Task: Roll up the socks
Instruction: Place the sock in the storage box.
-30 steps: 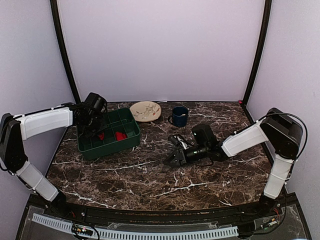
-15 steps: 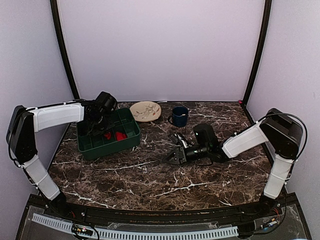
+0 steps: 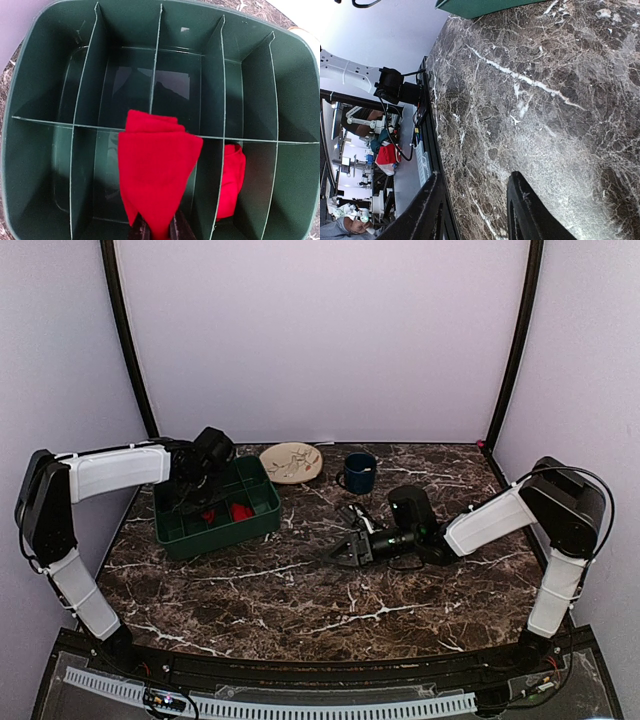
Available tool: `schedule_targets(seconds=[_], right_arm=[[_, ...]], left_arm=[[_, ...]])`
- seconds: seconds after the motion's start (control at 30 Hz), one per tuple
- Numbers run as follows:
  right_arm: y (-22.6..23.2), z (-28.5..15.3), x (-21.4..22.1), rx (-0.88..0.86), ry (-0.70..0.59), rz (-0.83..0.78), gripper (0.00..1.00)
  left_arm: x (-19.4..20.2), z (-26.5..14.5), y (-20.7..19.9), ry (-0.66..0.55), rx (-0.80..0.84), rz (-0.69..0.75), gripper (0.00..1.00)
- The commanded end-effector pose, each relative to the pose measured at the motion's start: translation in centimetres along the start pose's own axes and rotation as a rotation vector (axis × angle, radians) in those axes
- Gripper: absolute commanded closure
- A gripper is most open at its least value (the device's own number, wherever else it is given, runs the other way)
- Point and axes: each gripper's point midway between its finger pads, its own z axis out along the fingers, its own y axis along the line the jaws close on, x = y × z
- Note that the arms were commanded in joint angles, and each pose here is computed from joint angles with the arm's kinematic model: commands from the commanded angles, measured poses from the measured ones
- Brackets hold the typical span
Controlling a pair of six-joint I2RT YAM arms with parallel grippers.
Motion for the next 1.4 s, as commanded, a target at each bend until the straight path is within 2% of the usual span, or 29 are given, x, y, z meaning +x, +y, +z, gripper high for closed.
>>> schedule_targets(seconds=[0.0, 0.77, 1.03, 1.37], right_arm=[[0.9, 0.0, -1.4, -0.039, -0.030, -0.030, 0.60], [0.5, 0.4, -1.4, -0.041, -0.020, -0.013, 0.59], [0.4, 0.5, -1.6, -0.036, -0.021, -0.010, 0.59], [0.3, 0.7, -1.8, -0.032, -0.013, -0.006, 0.59]], left_arm=[[-0.5, -0.3, -0.1, -0.012, -0.023, 0.039, 1.00], [1.2, 2.6, -1.5, 0.035, -0.041, 0.110, 1.00], [1.5, 3.7, -3.1, 0.039, 0.040, 0.114, 1.00], [2.5, 5.1, -2.5, 0.089, 0.062, 0.098, 1.00]])
